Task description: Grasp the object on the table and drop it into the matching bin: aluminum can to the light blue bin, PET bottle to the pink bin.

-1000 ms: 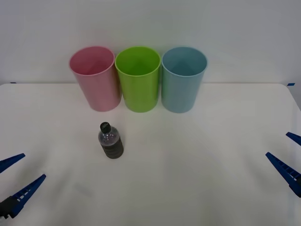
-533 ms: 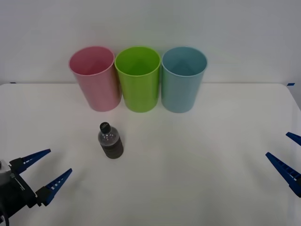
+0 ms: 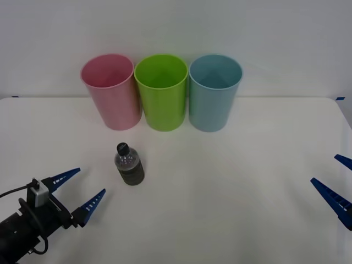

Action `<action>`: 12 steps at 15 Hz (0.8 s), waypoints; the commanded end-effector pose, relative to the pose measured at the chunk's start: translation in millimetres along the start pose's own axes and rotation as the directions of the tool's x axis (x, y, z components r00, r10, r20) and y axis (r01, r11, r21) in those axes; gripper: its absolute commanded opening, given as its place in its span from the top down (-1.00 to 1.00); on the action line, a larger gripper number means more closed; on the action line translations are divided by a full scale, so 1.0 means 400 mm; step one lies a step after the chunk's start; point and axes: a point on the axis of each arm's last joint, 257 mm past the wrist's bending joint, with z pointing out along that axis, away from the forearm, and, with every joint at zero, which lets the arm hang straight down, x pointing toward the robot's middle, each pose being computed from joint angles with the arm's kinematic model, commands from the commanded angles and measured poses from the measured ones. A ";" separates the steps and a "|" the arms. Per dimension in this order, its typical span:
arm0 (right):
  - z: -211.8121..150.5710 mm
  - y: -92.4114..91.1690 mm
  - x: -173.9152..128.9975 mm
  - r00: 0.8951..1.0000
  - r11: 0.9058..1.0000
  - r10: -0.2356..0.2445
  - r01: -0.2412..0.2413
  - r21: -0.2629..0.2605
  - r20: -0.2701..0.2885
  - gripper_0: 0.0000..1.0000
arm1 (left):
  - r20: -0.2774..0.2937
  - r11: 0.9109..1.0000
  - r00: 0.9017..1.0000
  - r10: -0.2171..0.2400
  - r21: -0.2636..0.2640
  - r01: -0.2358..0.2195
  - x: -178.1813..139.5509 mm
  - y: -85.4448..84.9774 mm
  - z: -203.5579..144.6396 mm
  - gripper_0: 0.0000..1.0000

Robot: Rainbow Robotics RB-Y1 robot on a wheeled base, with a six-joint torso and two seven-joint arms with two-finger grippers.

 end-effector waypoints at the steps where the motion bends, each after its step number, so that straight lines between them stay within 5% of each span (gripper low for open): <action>1: 0.000 0.000 0.000 1.000 1.000 0.000 0.000 0.000 0.000 -1.00 | 0.003 1.000 1.000 0.003 -0.009 -0.003 0.000 -0.010 0.042 -1.00; 12: 0.000 0.000 0.000 1.000 1.000 0.000 0.000 0.000 0.000 -1.00 | 0.015 1.000 1.000 -0.011 0.001 0.011 -0.015 -0.074 0.175 -1.00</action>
